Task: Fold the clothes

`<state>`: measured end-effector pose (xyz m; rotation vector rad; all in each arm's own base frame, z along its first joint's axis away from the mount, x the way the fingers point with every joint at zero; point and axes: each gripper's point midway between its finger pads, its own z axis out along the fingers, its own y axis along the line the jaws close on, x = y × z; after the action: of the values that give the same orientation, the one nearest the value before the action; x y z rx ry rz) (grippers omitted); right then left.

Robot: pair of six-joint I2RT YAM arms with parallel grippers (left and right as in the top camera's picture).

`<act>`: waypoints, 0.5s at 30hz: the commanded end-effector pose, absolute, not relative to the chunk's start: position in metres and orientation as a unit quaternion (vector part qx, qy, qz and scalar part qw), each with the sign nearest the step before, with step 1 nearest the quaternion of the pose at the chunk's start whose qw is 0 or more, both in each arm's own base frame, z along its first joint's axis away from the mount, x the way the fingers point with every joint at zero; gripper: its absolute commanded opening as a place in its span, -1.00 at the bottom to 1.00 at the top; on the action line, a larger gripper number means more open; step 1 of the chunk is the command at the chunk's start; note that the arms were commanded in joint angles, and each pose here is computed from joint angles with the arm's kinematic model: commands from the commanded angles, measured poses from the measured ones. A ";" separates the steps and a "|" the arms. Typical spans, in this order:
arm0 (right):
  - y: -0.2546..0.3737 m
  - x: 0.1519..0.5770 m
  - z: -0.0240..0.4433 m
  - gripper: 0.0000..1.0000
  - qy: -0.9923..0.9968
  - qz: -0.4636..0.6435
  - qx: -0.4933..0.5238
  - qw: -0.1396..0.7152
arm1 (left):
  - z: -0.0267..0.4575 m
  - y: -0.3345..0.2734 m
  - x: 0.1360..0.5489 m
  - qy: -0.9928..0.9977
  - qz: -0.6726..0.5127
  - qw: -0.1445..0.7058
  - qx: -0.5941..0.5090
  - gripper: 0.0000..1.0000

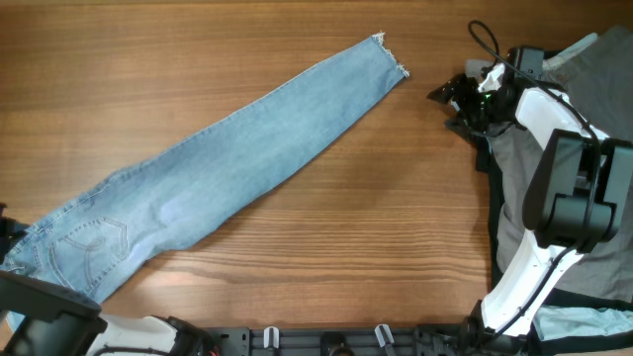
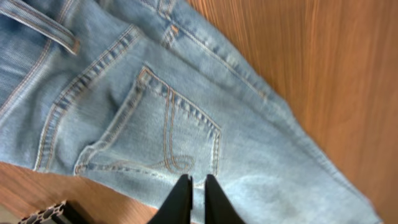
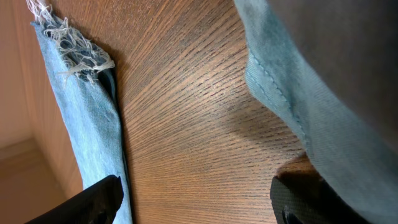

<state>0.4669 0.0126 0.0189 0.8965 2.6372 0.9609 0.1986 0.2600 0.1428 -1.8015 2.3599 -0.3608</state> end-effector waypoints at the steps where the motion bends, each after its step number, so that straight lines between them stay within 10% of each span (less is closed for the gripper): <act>1: 0.006 0.456 -0.002 0.63 0.896 0.299 0.320 0.076 | 0.108 0.223 0.205 0.810 -0.127 0.020 -0.572 -0.80; 7: 0.007 0.454 -0.002 0.63 0.896 0.298 0.322 0.073 | 0.008 0.172 0.181 0.777 -0.132 -0.037 -0.614 -0.73; 15: 0.007 0.457 -0.001 0.64 0.886 0.303 0.343 0.071 | -0.001 0.238 0.279 0.808 -0.074 0.213 -0.544 -0.42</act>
<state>0.4662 0.0125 0.0189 0.9322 2.6336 0.9695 0.2573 0.2366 0.0047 -1.5962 2.2415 -0.2518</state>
